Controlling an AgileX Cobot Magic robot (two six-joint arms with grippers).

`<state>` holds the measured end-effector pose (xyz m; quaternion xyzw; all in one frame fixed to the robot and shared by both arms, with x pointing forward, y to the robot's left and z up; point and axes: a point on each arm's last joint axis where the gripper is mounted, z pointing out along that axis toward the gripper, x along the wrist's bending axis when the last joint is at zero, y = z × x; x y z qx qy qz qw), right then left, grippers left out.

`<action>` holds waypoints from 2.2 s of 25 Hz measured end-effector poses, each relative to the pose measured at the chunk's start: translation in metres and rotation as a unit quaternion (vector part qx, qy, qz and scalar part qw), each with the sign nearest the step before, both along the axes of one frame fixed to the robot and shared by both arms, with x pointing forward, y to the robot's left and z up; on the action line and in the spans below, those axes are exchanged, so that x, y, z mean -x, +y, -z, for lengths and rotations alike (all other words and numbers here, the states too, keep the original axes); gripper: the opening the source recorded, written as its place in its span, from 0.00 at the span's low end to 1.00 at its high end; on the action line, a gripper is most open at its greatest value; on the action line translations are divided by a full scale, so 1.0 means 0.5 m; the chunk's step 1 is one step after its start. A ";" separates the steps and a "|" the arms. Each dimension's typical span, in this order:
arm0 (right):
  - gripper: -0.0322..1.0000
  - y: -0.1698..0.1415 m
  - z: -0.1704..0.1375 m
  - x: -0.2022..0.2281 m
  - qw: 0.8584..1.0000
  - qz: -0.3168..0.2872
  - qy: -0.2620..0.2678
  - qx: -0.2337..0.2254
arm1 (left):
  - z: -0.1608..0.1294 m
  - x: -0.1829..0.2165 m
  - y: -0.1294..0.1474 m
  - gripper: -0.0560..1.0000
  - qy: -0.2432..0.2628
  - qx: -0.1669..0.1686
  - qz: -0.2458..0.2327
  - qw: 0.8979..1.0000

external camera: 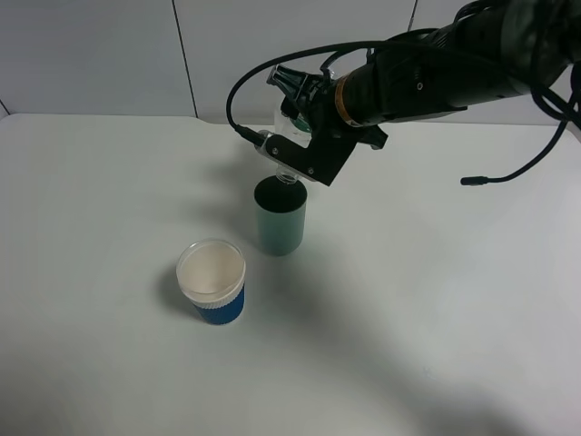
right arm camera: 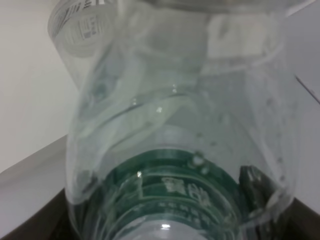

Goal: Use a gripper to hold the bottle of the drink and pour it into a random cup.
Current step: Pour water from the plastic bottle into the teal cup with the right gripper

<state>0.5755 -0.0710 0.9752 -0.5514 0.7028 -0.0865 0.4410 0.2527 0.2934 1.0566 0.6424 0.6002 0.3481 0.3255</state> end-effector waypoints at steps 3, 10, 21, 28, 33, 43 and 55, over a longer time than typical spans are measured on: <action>0.58 0.001 0.000 0.000 1.000 -0.002 0.000 -0.002 | 0.000 0.000 0.000 0.99 0.000 0.000 0.000 1.000; 0.58 0.001 0.000 0.000 1.000 -0.007 -0.003 0.004 | 0.000 0.000 0.000 0.99 0.000 0.000 0.000 1.000; 0.58 0.001 0.000 0.000 1.000 -0.010 -0.005 0.006 | 0.000 0.000 0.000 0.99 0.000 0.000 0.000 1.000; 0.58 0.001 -0.001 0.000 1.000 -0.012 -0.006 0.008 | 0.000 0.000 0.000 0.99 0.000 0.000 0.000 1.000; 0.58 0.001 -0.001 0.000 1.000 -0.012 -0.006 0.008 | 0.000 0.000 0.000 0.99 0.000 0.000 0.000 1.000; 0.58 0.004 -0.001 0.002 1.000 -0.008 0.003 -0.009 | 0.000 0.000 0.000 0.99 0.000 0.000 0.000 1.000; 0.58 0.005 0.000 0.003 0.965 0.145 0.103 -0.193 | 0.000 0.000 0.000 0.99 0.000 0.000 0.000 1.000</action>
